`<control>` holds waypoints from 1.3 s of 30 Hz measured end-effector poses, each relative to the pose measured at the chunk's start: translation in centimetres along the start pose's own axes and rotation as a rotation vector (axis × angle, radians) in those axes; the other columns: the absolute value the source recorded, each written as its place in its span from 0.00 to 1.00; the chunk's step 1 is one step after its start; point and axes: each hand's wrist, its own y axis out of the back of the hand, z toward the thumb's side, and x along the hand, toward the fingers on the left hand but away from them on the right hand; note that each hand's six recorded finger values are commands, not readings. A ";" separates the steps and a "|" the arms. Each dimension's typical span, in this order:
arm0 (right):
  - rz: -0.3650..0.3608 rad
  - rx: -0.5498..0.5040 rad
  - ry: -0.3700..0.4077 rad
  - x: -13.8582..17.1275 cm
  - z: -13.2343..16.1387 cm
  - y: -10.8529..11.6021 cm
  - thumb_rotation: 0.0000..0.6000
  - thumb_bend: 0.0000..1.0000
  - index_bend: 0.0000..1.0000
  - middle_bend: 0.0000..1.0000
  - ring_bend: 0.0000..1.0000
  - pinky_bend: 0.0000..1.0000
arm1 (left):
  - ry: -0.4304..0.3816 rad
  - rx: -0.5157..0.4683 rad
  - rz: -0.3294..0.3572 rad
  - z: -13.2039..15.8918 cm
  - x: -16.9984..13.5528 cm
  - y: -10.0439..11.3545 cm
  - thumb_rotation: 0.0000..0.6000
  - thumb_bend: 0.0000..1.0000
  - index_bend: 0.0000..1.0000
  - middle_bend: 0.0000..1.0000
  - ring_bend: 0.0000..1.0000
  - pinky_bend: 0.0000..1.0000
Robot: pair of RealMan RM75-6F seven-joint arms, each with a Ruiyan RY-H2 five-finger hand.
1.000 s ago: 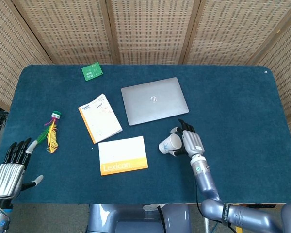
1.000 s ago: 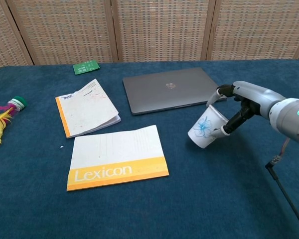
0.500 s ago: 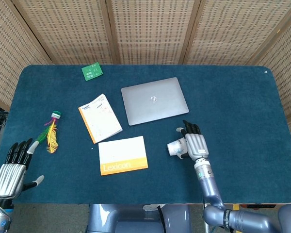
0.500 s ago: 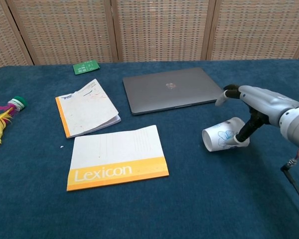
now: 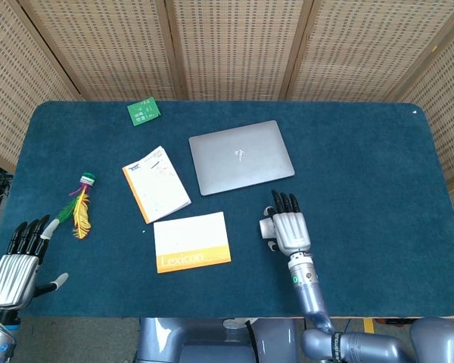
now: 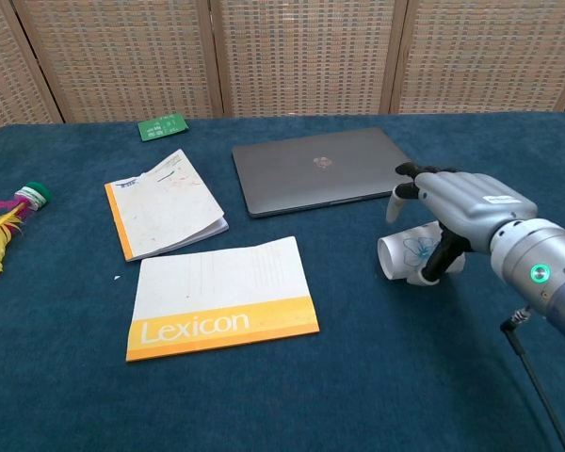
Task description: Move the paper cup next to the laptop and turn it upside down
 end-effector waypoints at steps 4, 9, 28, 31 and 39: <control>0.003 0.036 -0.001 0.0 0.6 -0.2 1.00 0.24 0.37 0.00 0.00 0.00 | -0.003 -0.003 0.003 0.1 -0.1 0.1 1.00 0.13 0.00 0.00 0.00 0.00; 0.000 0.067 -0.003 -0.2 1.0 -0.5 1.00 0.26 0.39 0.00 0.00 0.00 | -0.003 -0.007 -0.002 0.0 0.0 0.1 1.00 0.13 0.00 0.00 0.00 0.00; -0.020 0.131 -0.012 -0.9 1.0 -1.1 1.00 0.31 0.50 0.03 0.00 0.03 | -0.005 -0.013 -0.005 0.1 0.0 0.0 1.00 0.13 0.00 0.00 0.00 0.00; -0.028 0.124 -0.010 -0.9 1.0 -0.9 1.00 0.31 0.50 0.03 0.00 0.03 | -0.008 -0.011 -0.006 0.1 0.0 0.0 1.00 0.13 0.00 0.00 0.00 0.00; -0.023 -0.052 -0.005 -0.6 1.6 0.0 1.00 0.31 0.50 0.00 0.00 0.00 | -0.010 -0.008 -0.005 0.2 -0.1 -0.1 1.00 0.13 0.00 0.00 0.00 0.00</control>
